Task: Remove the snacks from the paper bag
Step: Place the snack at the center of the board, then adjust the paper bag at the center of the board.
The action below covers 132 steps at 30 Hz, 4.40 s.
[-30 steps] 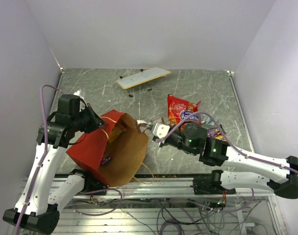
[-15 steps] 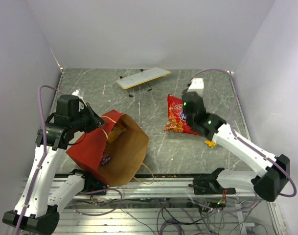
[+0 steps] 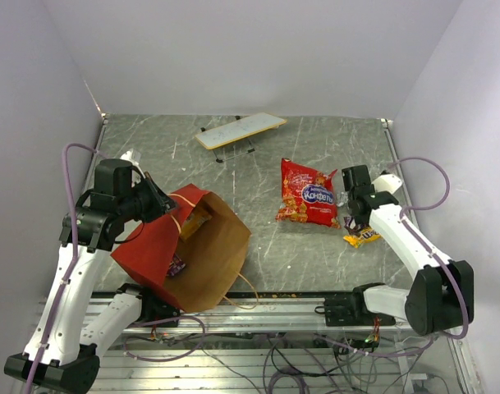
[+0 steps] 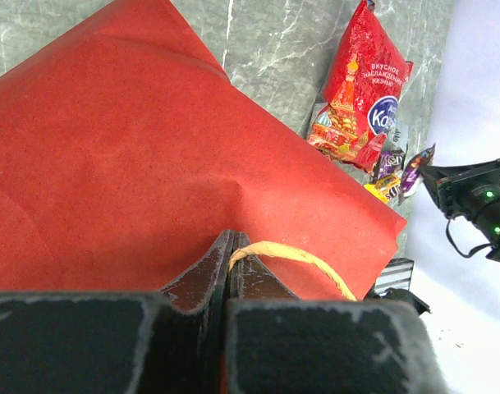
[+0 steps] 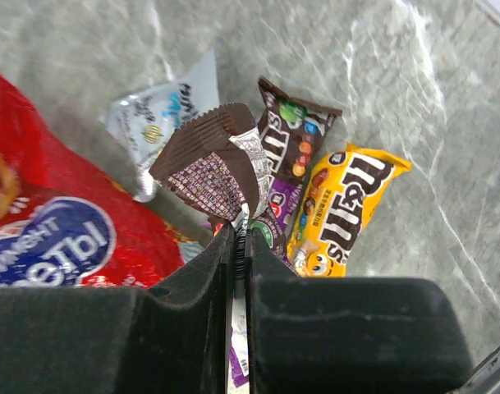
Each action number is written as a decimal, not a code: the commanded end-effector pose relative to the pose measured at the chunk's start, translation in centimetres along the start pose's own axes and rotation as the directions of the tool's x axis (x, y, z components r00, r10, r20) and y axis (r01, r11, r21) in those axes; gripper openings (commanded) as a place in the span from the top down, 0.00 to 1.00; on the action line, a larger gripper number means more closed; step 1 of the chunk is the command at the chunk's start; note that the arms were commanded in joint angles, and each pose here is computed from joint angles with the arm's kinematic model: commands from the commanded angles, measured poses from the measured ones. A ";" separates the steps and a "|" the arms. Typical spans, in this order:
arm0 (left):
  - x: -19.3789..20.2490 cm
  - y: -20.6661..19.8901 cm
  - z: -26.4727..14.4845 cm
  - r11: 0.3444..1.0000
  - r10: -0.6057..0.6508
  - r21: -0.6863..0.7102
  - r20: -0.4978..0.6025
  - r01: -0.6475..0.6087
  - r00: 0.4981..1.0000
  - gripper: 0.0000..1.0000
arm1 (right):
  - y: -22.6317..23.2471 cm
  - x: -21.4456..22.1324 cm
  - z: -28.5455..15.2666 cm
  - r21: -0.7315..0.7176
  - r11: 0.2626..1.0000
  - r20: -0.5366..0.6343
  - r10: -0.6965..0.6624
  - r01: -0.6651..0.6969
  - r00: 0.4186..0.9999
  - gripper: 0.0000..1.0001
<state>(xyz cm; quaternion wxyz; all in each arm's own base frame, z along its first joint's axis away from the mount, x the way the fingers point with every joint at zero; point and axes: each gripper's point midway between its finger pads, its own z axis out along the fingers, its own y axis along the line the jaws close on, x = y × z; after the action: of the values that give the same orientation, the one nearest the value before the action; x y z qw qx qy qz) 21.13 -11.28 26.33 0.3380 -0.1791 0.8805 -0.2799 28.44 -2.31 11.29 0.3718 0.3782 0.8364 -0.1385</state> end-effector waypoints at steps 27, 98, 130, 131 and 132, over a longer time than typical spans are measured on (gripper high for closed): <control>1.4 -1.4 0.7 0.996 0.000 0.086 -0.094 0.008 0.996 0.93 | 0.5 2.3 4.5 0.031 0.999 -0.011 -0.030 0.030 0.999 0.85; 1.0 -1.0 -0.6 0.998 0.044 0.048 -0.070 -0.041 0.997 0.93 | 25.7 14.0 -33.3 -0.509 -0.165 0.853 -0.224 0.845 0.471 0.54; -3.1 -3.0 5.1 0.998 0.023 0.057 -0.049 -0.020 0.999 0.93 | 30.2 5.0 -28.3 -0.456 0.010 0.878 -0.159 0.890 0.451 1.00; -3.6 -3.4 5.4 0.998 0.029 0.063 -0.045 -0.026 0.999 0.93 | 30.0 4.7 -28.0 -0.453 0.023 0.878 -0.161 0.891 0.450 1.00; -4.1 -3.8 5.6 0.997 0.036 0.070 -0.042 -0.033 0.998 0.93 | 29.8 4.4 -27.7 -0.449 0.035 0.879 -0.164 0.893 0.448 1.00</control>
<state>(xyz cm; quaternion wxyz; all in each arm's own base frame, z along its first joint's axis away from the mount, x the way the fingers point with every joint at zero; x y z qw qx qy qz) 25.81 -13.62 24.52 0.2838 -0.1734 0.8959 -0.2944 32.44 36.12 25.09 0.6199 -0.3947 0.6664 0.1260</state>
